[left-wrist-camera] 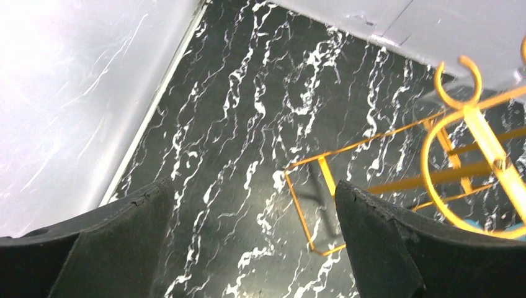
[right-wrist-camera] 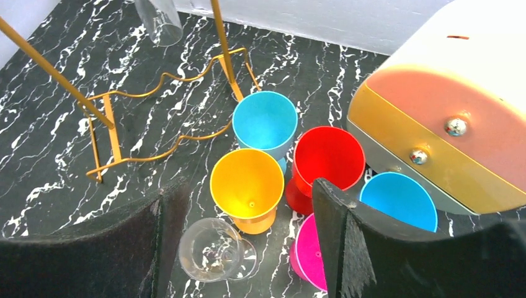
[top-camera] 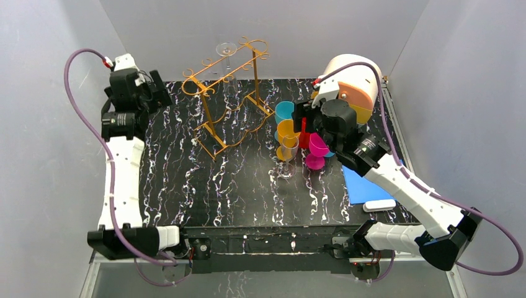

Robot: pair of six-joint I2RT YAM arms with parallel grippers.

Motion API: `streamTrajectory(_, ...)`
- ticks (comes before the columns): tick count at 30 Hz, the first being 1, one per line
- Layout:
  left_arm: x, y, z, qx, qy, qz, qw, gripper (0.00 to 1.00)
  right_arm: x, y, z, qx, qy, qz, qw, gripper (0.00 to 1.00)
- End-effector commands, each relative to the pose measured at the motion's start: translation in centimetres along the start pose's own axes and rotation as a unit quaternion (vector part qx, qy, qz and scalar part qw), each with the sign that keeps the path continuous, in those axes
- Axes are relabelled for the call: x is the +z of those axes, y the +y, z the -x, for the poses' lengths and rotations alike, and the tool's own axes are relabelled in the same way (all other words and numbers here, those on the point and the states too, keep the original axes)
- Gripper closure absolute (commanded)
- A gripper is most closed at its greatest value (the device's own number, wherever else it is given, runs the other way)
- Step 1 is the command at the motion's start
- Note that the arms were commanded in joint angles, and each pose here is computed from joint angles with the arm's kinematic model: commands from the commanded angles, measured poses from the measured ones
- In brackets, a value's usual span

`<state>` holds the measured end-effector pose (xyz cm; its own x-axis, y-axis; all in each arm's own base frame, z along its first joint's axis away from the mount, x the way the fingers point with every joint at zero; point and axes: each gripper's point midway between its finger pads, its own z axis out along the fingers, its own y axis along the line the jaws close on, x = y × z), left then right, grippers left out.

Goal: Take the wine glass off the wine glass rack
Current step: Adjust the wine rack at the center of the board.

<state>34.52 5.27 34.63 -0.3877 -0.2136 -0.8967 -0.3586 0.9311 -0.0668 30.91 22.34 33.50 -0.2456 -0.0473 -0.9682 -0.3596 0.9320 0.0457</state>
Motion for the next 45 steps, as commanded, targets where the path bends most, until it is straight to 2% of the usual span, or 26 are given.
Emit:
streamTrajectory(1, 2.7, -2.0, 2.0, -0.031, 0.023, -0.060, 0.997, 0.02, -1.0, -1.1, 3.0, 0.030, -0.065, -0.021, 0.997, 0.20)
streamTrajectory(3, 3.9, -3.2, 3.2, -0.044, 0.033, -0.100, 0.994, 0.02, -1.0, -1.3, 3.0, 0.033, -0.068, -0.028, 0.997, 0.20)
streamTrajectory(5, 5.0, -5.5, 5.2, -0.061, 0.030, -0.163, 0.984, 0.02, -1.3, -1.7, 3.6, 0.068, -0.076, -0.043, 0.994, 0.20)
streamTrajectory(9, 7.2, -7.2, 9.5, -0.114, -0.011, -0.210, 0.971, 0.02, -1.9, -0.7, 4.6, 0.115, -0.107, -0.009, 0.988, 0.20)
streamTrajectory(12, 8.1, -10.1, 12.1, -0.156, -0.025, -0.311, 0.937, 0.02, -2.1, 0.3, 5.0, 0.140, -0.103, 0.015, 0.985, 0.20)
streamTrajectory(16, 9.3, -12.9, 14.5, -0.202, -0.036, -0.396, 0.895, 0.03, -2.3, -0.5, 4.4, 0.169, -0.090, -0.009, 0.982, 0.19)
streamTrajectory(19, 10.0, -15.0, 15.0, -0.219, -0.018, -0.457, 0.862, 0.06, -2.8, -0.7, 4.0, 0.175, -0.088, -0.007, 0.981, 0.20)
streamTrajectory(22, 11.6, -17.1, 14.4, -0.243, 0.014, -0.474, 0.846, 0.14, -3.1, -1.3, 3.5, 0.197, -0.086, -0.025, 0.976, 0.20)
streamTrajectory(29, 13.2, -21.7, 12.6, -0.239, 0.039, -0.486, 0.840, 0.20, -4.8, -1.8, 3.2, 0.266, -0.099, -0.020, 0.959, 0.22)
streamTrajectory(36, 13.3, -23.0, 11.2, -0.219, 0.047, -0.495, 0.839, 0.20, -5.0, -2.1, 2.0, 0.246, -0.075, -0.030, 0.966, 0.20)
streamTrajectory(45, 12.2, -25.3, 11.4, -0.189, 0.014, -0.497, 0.847, 0.21, -2.8, 0.6, 0.6, 0.247, -0.021, 0.005, 0.969, 0.19)
